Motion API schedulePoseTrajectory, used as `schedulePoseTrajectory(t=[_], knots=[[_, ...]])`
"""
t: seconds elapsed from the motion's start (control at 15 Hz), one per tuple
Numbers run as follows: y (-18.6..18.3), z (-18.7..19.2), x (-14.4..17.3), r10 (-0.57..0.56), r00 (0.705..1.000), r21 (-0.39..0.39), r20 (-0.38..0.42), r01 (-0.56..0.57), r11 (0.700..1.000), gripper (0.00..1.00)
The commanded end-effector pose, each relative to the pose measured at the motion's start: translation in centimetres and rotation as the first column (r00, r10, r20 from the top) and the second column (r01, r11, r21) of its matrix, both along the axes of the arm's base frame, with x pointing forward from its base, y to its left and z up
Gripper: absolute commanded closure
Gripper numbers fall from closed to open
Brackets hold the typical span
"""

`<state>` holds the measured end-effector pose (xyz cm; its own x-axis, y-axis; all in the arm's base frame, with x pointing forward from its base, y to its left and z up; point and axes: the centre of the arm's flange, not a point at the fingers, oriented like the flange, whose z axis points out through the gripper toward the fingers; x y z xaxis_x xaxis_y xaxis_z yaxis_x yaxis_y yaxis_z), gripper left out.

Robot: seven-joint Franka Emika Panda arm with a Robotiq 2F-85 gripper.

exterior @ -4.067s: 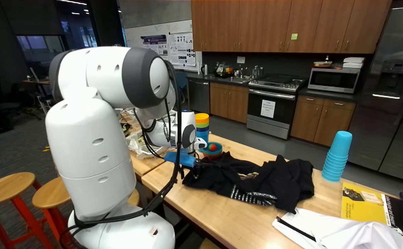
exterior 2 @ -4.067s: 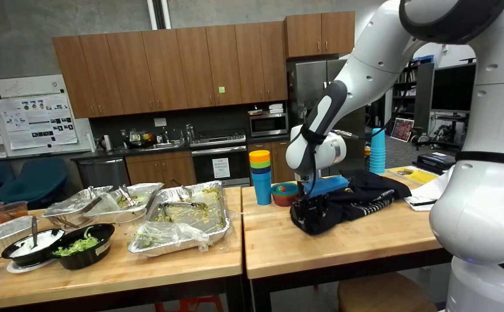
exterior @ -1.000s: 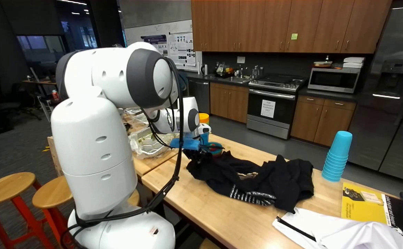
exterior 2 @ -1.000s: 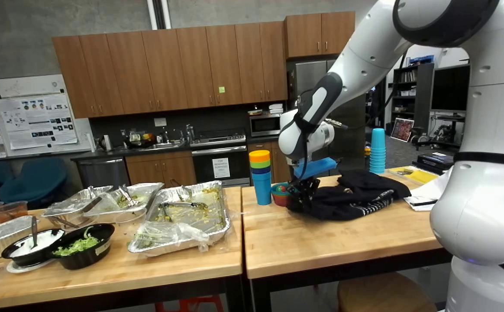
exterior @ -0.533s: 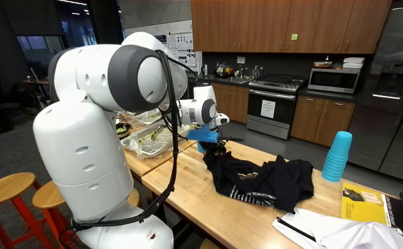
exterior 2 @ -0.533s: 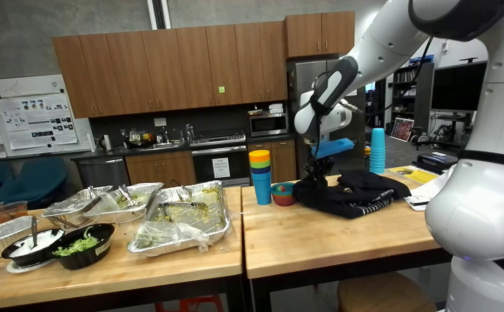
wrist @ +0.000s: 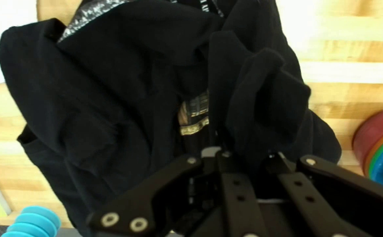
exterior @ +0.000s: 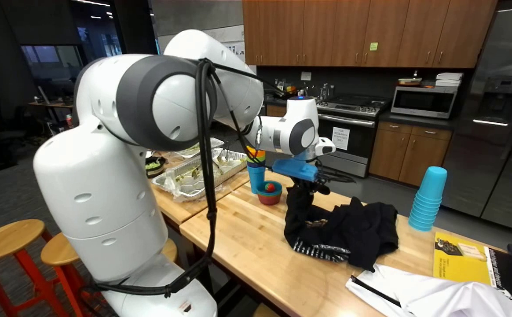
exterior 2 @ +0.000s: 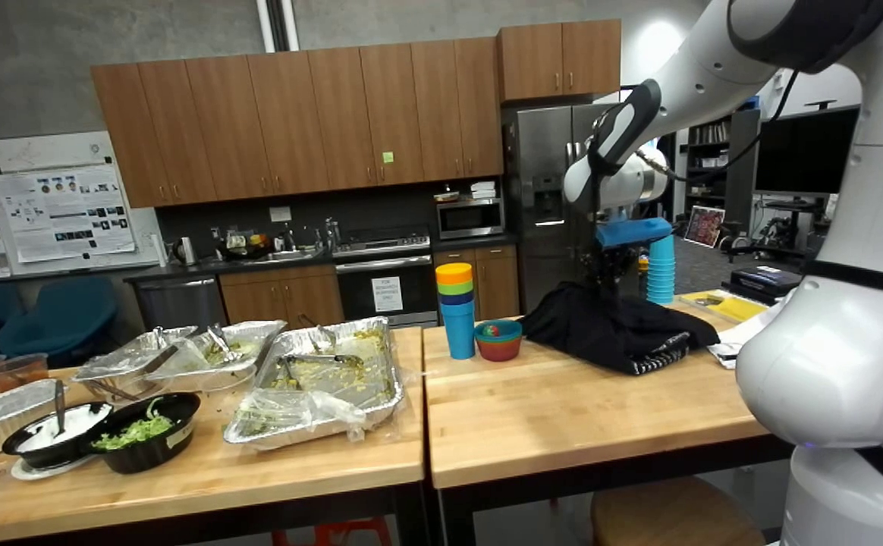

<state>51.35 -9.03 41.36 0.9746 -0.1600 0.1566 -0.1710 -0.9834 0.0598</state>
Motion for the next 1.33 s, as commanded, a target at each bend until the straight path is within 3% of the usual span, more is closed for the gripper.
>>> schedulePoseTrajectory(t=[0.0, 0.4, 1.27], knots=[[-4.7, 1.7, 0.5, -0.065, 0.998, 0.023, 0.016, 0.065, 0.998, 0.97], [-11.2, 1.9, 1.2, -0.185, 0.983, 0.019, 0.01, 0.185, 0.983, 0.97], [-23.0, -2.2, 2.2, -0.365, 0.931, -0.035, -0.032, 0.364, 0.931, 0.97]])
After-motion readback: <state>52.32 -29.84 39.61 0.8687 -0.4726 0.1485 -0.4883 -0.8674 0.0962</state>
